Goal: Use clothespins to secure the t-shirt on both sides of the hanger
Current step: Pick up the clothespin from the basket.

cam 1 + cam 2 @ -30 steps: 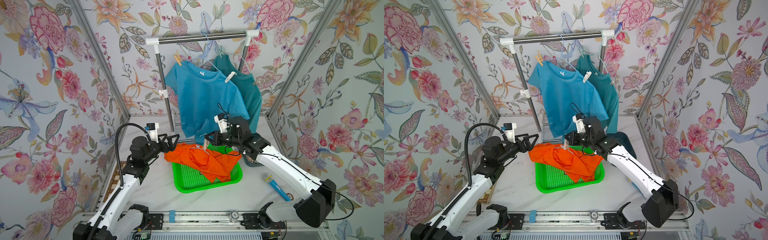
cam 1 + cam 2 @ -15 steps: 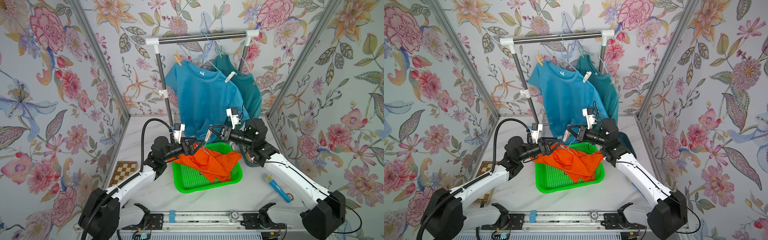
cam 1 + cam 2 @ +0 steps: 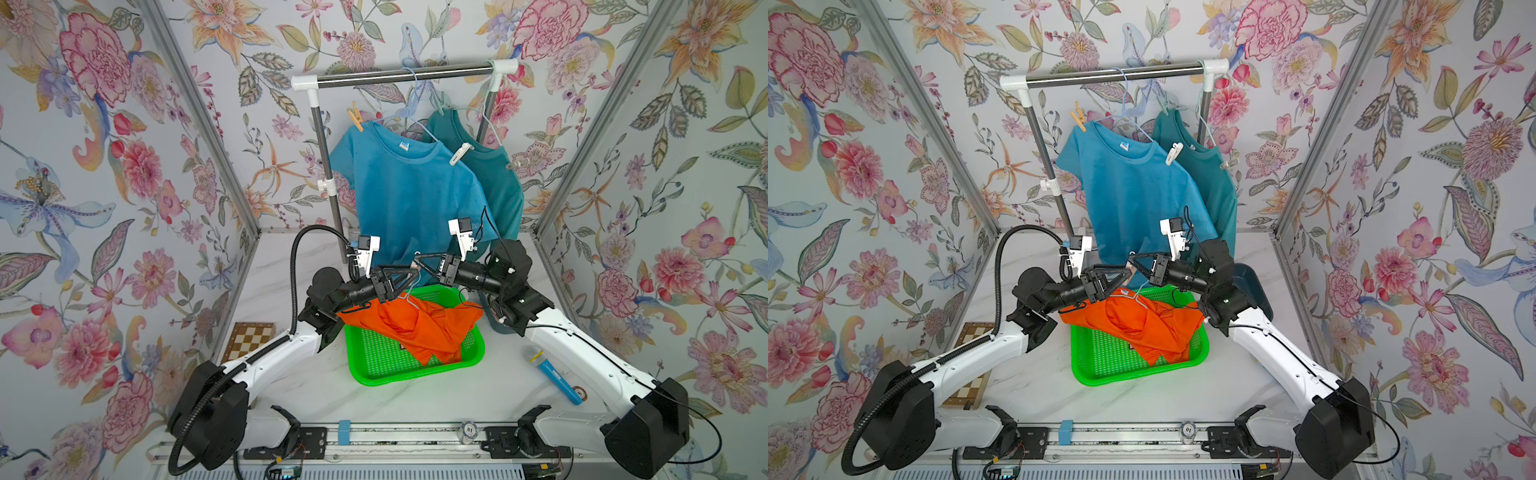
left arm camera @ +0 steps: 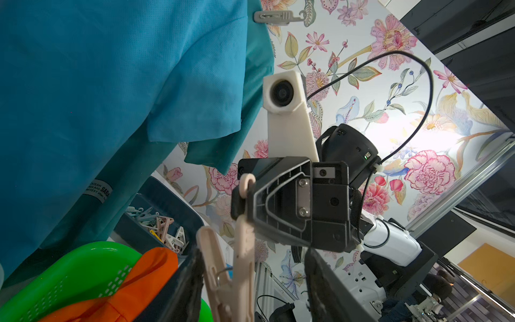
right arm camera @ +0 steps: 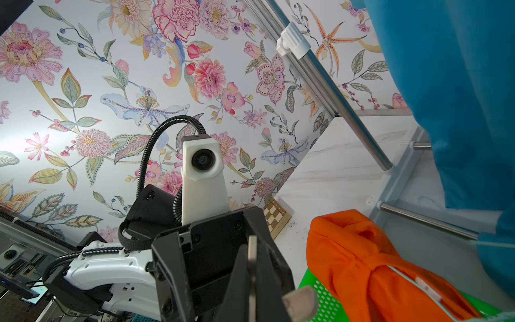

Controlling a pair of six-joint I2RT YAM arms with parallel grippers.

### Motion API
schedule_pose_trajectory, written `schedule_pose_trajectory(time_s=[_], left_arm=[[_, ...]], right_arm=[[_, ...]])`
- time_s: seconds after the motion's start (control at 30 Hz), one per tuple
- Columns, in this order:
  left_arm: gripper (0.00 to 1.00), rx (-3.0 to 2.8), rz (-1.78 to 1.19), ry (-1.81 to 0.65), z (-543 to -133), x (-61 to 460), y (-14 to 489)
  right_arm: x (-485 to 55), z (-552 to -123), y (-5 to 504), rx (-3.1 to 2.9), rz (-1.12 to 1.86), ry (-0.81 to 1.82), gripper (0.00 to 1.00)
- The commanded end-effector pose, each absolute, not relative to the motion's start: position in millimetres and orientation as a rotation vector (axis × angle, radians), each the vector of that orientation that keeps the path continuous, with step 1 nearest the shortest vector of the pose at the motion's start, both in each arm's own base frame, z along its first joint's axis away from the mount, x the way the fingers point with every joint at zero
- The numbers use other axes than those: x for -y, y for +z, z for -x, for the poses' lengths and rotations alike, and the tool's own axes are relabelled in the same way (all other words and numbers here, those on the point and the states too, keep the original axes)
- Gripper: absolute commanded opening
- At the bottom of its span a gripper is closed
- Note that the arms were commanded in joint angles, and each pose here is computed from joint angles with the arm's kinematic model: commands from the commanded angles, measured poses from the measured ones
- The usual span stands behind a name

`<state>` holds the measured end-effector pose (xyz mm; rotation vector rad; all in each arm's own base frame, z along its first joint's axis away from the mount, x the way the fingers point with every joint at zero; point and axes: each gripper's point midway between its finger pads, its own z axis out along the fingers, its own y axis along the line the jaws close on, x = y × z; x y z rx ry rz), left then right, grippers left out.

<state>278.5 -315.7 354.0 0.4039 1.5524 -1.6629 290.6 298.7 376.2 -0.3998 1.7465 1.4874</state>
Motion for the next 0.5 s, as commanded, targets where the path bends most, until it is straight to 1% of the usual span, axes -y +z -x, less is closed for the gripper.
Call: schedule_pose_trajectory(time_s=[0.0, 0.13, 0.17, 0.23, 0.27, 0.33, 0.47], left_arm=[[0.59, -1.483, -0.466, -1.735, -267.6, 324.8, 374.3], [0.57, -1.484, -0.472, -1.739, -269.9, 327.7, 376.6], [0.51, -1.483, -0.476, -1.738, -270.4, 328.4, 377.4], [0.36, -1.480, -0.479, -1.737, -270.8, 328.5, 379.1], [0.35, -1.479, -0.480, -1.737, -270.7, 328.4, 380.3], [0.37, -1.480, -0.482, -1.732, -270.5, 328.4, 380.9], [0.36, -1.488, -0.489, -1.721, -270.8, 328.9, 380.8]], right_arm=[[-303.4, -287.6, 382.6, -1.693, 0.423, 1.513, 0.00], [-304.7, -284.6, 386.5, -1.664, 0.431, 1.532, 0.00], [-304.6, -284.5, 386.6, -1.661, 0.431, 1.534, 0.00], [-304.1, -282.6, 388.6, -1.646, 0.437, 1.539, 0.00], [-303.9, -281.7, 388.9, -1.642, 0.438, 1.540, 0.00], [-302.7, -280.0, 390.0, -1.633, 0.442, 1.539, 0.00], [-301.4, -278.2, 389.4, -1.630, 0.447, 1.531, 0.01]])
